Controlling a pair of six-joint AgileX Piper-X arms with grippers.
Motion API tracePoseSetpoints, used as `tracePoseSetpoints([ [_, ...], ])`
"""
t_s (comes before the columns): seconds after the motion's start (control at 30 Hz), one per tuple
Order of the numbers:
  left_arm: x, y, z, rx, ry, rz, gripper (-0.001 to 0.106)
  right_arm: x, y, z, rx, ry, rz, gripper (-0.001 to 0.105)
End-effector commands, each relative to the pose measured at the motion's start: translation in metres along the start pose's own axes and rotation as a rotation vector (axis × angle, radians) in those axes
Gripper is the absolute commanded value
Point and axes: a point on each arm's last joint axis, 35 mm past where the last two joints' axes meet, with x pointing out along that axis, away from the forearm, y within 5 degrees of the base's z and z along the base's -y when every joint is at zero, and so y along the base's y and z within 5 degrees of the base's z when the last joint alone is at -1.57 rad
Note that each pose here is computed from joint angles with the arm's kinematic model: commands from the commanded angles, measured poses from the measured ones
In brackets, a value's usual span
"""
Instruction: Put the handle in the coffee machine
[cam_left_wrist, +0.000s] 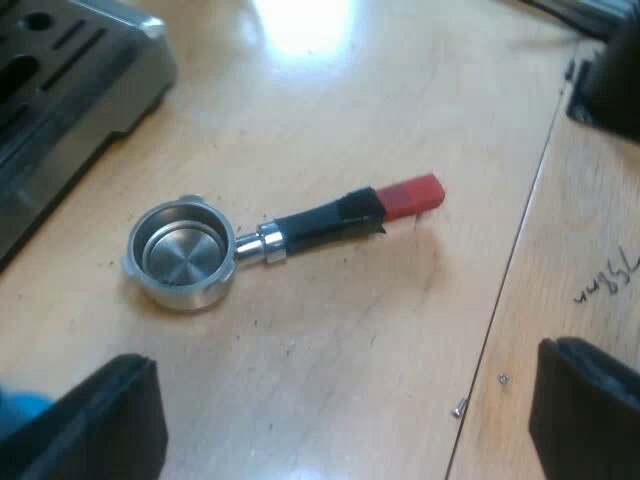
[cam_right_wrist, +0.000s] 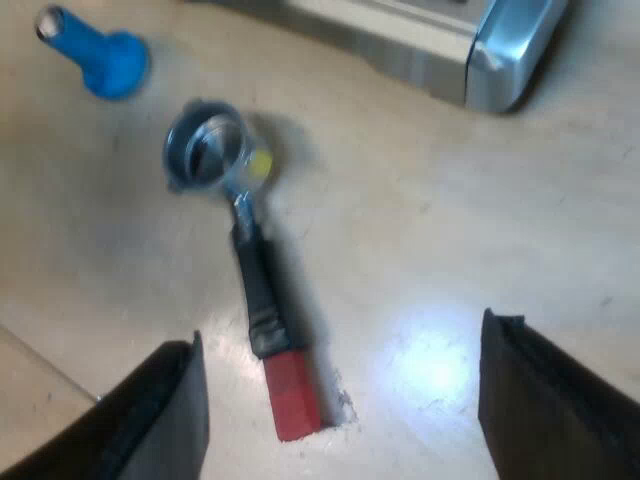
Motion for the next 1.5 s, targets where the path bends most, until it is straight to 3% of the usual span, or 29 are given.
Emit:
tracePoseSetpoints([
  [0.03, 0.006, 0.001, 0.007, 0.053, 0.008, -0.004, 0.076, 0.013, 0.005, 0.005, -0.038, 0.066, 0.036, 0.060],
  [0.13, 0.015, 0.003, 0.013, 0.093, 0.021, -0.011, 0.076, 0.033, 0.013, 0.010, -0.092, 0.186, -0.045, 0.060],
  [0.2, 0.019, 0.005, 0.016, 0.109, 0.026, -0.011, 0.076, 0.043, 0.019, 0.013, -0.117, 0.230, -0.052, 0.060],
  [0.27, 0.024, 0.007, 0.019, 0.118, 0.031, -0.010, 0.076, 0.052, 0.024, 0.014, -0.120, 0.261, -0.043, 0.053],
  [0.37, 0.032, 0.009, 0.024, 0.120, 0.037, -0.014, 0.076, 0.067, 0.026, 0.017, -0.117, 0.301, -0.065, 0.030],
  [0.43, 0.039, 0.009, 0.027, 0.139, 0.047, -0.022, 0.076, 0.078, 0.026, 0.018, -0.077, 0.319, -0.064, 0.010],
  [0.5, 0.043, 0.009, 0.029, 0.155, 0.055, -0.016, 0.076, 0.084, 0.024, 0.017, -0.035, 0.334, -0.068, -0.001],
  [0.6, 0.056, 0.010, 0.030, 0.172, 0.101, -0.002, 0.076, 0.104, 0.020, 0.012, 0.019, 0.414, -0.060, 0.000],
  [0.67, 0.061, 0.013, 0.029, 0.164, 0.117, -0.008, 0.076, 0.109, 0.020, 0.011, 0.018, 0.430, -0.055, 0.000],
  [0.7, 0.064, 0.015, 0.027, 0.160, 0.123, -0.009, 0.076, 0.126, 0.023, 0.006, 0.005, 0.494, -0.035, 0.000],
  [0.77, 0.070, 0.019, 0.023, 0.153, 0.139, 0.004, 0.076, 0.132, 0.025, 0.004, -0.003, 0.514, -0.028, 0.000],
  [0.8, 0.072, 0.020, 0.020, 0.148, 0.147, 0.007, 0.076, 0.149, 0.030, 0.000, -0.023, 0.561, -0.015, 0.000],
  [1.0, 0.074, 0.022, 0.014, 0.138, 0.168, 0.009, 0.076, 0.187, 0.046, -0.009, -0.075, 0.599, -0.051, 0.000],
  [1.17, 0.074, 0.022, 0.014, 0.146, 0.172, 0.026, 0.076, 0.215, 0.048, -0.020, -0.068, 0.666, -0.062, 0.000],
  [1.37, 0.074, 0.022, 0.011, 0.131, 0.196, 0.021, 0.076, 0.233, 0.044, -0.030, -0.069, 0.735, -0.087, 0.000],
  [1.5, 0.073, 0.022, 0.011, 0.128, 0.203, 0.026, 0.076, 0.237, 0.053, -0.032, -0.076, 0.741, -0.031, 0.000],
])
